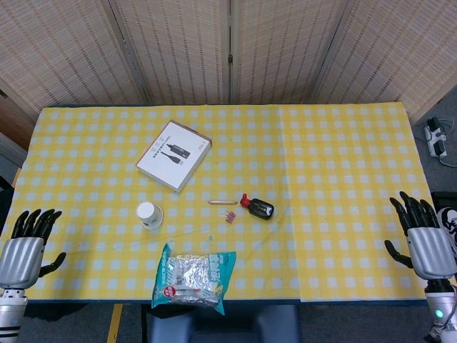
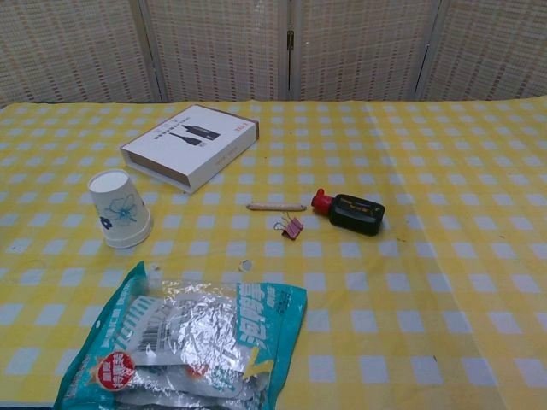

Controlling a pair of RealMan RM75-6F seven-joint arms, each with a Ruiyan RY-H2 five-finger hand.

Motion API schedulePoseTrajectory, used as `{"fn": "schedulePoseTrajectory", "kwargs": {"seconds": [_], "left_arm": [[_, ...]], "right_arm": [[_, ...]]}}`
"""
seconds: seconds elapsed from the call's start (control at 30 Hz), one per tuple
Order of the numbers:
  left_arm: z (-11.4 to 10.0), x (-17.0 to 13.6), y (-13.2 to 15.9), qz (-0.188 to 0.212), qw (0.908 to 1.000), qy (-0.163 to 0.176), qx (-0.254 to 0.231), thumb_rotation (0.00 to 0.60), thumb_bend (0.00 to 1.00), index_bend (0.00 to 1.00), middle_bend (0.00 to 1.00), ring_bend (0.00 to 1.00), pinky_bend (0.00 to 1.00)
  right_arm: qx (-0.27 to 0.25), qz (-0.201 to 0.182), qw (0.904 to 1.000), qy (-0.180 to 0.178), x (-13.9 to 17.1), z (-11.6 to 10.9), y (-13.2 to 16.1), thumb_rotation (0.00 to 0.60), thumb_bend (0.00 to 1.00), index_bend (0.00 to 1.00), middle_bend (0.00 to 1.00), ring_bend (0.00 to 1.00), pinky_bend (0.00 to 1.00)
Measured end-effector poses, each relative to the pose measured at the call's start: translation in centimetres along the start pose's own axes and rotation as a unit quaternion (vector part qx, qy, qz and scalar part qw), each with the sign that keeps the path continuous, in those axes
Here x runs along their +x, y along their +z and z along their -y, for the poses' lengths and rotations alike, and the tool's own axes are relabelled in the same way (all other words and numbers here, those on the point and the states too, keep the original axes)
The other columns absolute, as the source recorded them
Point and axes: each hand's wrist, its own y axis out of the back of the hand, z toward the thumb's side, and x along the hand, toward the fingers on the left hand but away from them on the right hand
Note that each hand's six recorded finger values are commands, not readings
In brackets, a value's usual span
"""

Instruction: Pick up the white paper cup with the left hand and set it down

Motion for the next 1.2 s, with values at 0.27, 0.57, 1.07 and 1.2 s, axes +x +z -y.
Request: {"fn": "schedulePoseTrajectory", "kwargs": {"seconds": [0.27, 0.57, 1.07, 1.2], "left_arm": [[0.2, 0.0, 0.1, 0.005, 1.0, -0.004, -0.002, 0.6, 0.29, 0.17, 0.15, 0.09, 0.01], [0.5, 0.6, 1.2, 0.03, 0.9995, -0.01, -0.005, 0.6, 0.29, 0.17, 0.15, 0.1, 0.01], [0.9, 3.2, 5.4, 0.106, 0.9929, -0.029, -0.044, 0.6, 0.3, 0.22, 0.15, 0.11, 0.01], [0.6, 5.0, 7.4, 0.149, 0.987, -0.041, -0.047, 0.6, 0.32, 0.22, 0.15, 0.11, 0.01]], "right_arm": [[-0.001, -0.004, 1.0, -0.008, 0.3, -0.4, 0.2, 0.6, 0.34, 0.0, 0.0, 0.03, 0.0], [-0.002, -0.017, 0.9998, -0.007, 0.7, -0.1, 0.8, 0.6, 0.34, 0.0, 0.0, 0.04, 0.0], [-0.004, -0.015, 0.9996, -0.025, 0.9, -1.3, 0.7, 0.6, 0.34, 0.0, 0.0, 0.04, 0.0], [0.004, -0.015, 0.9994, -0.031, 0.9, -2.0, 0.7, 0.6, 0.34, 0.0, 0.0, 0.04, 0.0]]}}
